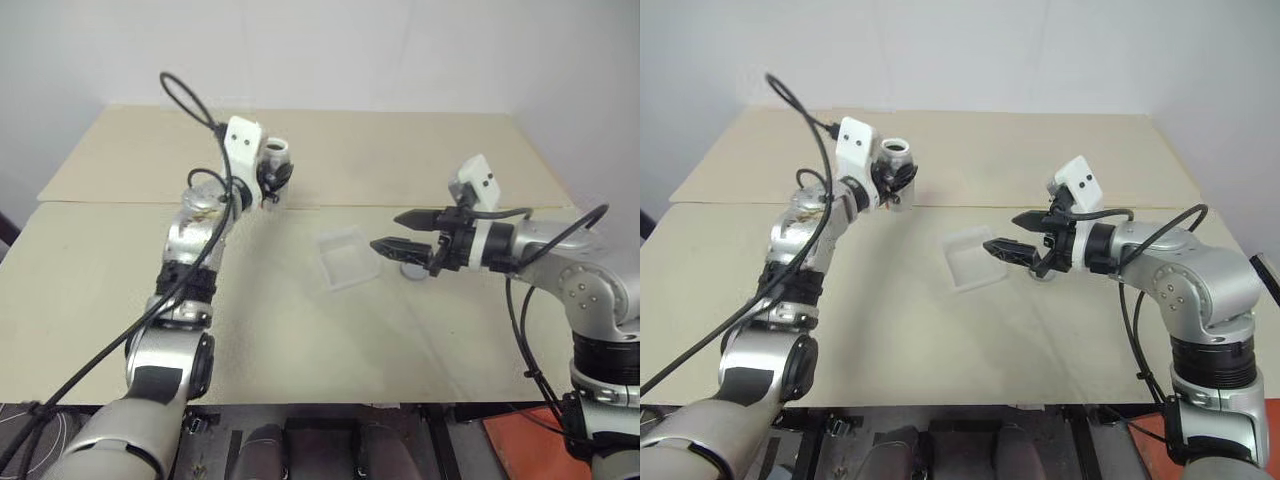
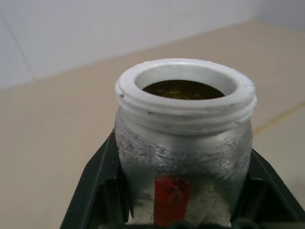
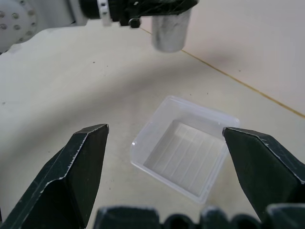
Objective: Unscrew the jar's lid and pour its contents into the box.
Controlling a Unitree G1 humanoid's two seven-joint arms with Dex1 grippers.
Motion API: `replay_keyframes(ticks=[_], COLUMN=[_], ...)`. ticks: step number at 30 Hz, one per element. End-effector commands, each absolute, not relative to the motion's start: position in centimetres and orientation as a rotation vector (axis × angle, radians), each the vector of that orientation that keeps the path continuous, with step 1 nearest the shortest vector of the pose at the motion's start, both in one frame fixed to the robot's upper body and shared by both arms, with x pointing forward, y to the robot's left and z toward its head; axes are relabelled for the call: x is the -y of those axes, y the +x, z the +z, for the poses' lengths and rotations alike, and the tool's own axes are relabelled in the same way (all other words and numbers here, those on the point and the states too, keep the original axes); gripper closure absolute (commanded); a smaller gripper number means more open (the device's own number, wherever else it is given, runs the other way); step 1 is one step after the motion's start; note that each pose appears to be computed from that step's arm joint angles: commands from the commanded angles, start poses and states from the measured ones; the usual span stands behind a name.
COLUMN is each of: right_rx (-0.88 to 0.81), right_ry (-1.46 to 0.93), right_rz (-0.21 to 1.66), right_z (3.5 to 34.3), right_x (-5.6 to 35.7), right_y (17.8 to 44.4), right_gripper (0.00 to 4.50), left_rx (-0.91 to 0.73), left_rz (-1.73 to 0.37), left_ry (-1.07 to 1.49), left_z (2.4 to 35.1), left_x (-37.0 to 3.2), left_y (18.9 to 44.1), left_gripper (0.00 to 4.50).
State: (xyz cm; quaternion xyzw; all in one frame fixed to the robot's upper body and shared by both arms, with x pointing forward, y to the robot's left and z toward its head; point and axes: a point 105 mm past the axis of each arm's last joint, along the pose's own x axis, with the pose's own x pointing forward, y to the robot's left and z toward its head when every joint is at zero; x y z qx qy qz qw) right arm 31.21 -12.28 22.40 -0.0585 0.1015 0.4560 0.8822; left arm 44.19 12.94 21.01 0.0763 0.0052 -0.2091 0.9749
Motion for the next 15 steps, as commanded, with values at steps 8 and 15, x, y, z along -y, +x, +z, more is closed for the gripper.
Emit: replay_keyframes(ticks=[8,15], right_rx=[-0.15,-0.165], right_ry=[-0.156,-0.186], right_rz=[0.975,0.984], right_z=[24.0,23.9], right_x=[12.1,12.1], right_y=[30.8,30.9], right_gripper=[0.02,0.02], left_rx=[0.281,0.742], left_rz=[-0.326,-0.437], left_ry=[0.684,1.662], left_z=[24.0,23.1], left_x=[-12.1,-6.0], left_y=[42.8,42.1], left_gripper=[2.47,2.47])
